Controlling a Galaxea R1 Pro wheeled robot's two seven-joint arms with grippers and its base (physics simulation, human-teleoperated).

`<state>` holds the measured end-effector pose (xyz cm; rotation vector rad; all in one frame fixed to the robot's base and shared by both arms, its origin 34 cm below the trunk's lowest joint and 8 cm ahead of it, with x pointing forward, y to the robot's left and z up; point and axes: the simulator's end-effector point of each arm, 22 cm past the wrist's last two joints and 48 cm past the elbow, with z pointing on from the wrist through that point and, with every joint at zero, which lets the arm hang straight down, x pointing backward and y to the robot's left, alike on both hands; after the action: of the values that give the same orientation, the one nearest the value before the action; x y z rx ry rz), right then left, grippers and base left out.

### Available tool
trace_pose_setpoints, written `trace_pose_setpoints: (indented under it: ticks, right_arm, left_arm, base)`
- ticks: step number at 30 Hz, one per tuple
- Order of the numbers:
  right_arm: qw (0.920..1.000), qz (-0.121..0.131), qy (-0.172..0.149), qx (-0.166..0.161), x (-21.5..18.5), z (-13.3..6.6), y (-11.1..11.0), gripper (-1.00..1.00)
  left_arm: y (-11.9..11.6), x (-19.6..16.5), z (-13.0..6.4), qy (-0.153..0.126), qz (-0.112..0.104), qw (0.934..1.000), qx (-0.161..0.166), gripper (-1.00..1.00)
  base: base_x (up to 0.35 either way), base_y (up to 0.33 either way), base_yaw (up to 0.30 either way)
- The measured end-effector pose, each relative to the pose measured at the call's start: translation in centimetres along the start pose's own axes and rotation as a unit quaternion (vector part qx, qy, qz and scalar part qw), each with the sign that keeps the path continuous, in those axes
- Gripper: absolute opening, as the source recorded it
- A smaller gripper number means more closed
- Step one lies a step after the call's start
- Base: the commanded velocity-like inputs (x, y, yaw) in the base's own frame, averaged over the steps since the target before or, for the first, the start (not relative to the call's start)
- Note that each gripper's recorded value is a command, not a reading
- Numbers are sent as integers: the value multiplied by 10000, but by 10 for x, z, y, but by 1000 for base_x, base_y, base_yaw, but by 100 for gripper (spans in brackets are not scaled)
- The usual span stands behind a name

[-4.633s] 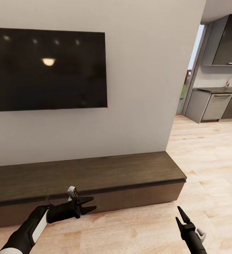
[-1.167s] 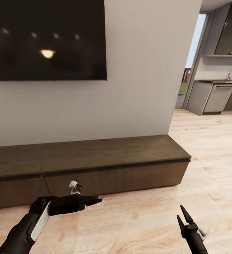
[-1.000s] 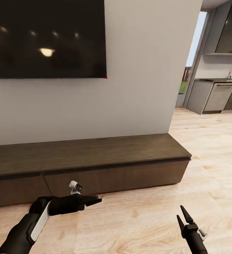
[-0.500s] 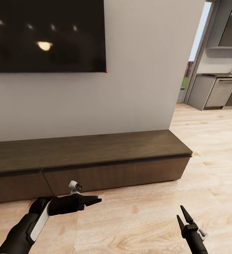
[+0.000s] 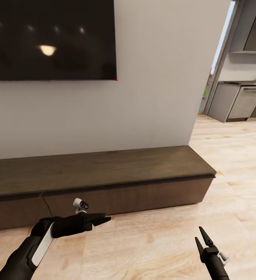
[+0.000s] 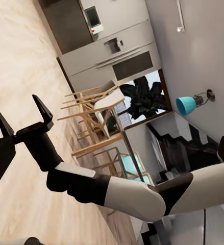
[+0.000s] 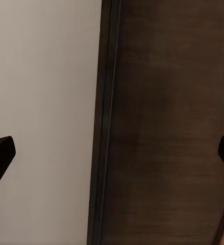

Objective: Place each of the two pumpkins and all three candles from the living room inside a cabinet in the living room (use any cabinet), then make sure every cabinet is closed, and position the cauldron so it is next to a table in the living room.

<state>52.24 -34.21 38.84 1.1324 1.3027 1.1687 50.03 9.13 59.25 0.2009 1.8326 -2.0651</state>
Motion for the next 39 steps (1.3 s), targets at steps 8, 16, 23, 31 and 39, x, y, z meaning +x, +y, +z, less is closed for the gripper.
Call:
trace_pose_setpoints:
  ticks: [8, 16, 23, 31, 39]
  right_arm:
    - [10000, 0, 0, 0, 0, 0, 0, 100]
    - [10000, 3, 0, 6, 0, 0, 0, 100]
    - [10000, -3, -3, 7, 0, 0, -1, 100]
    - [10000, -3, -3, 10, 0, 0, -1, 100]
    - [10000, -4, -3, 29, 0, 0, -2, 100]
  left_arm:
    - [0, 0, 0, -2, -1, 10000, 4, 100]
    - [1, 0, 0, -9, -29, 10000, 0, 100]
    - [1, 1, 0, -10, -30, 10000, 0, 100]
    - [2, 1, 0, -11, -35, 10000, 4, 100]
    - [2, 1, 1, -12, -36, 10000, 8, 100]
  base:
    - [298, 0, 0]
    - [301, 0, 0]
    - [282, 0, 0]
    - [217, 0, 0]
    - [94, 0, 0]
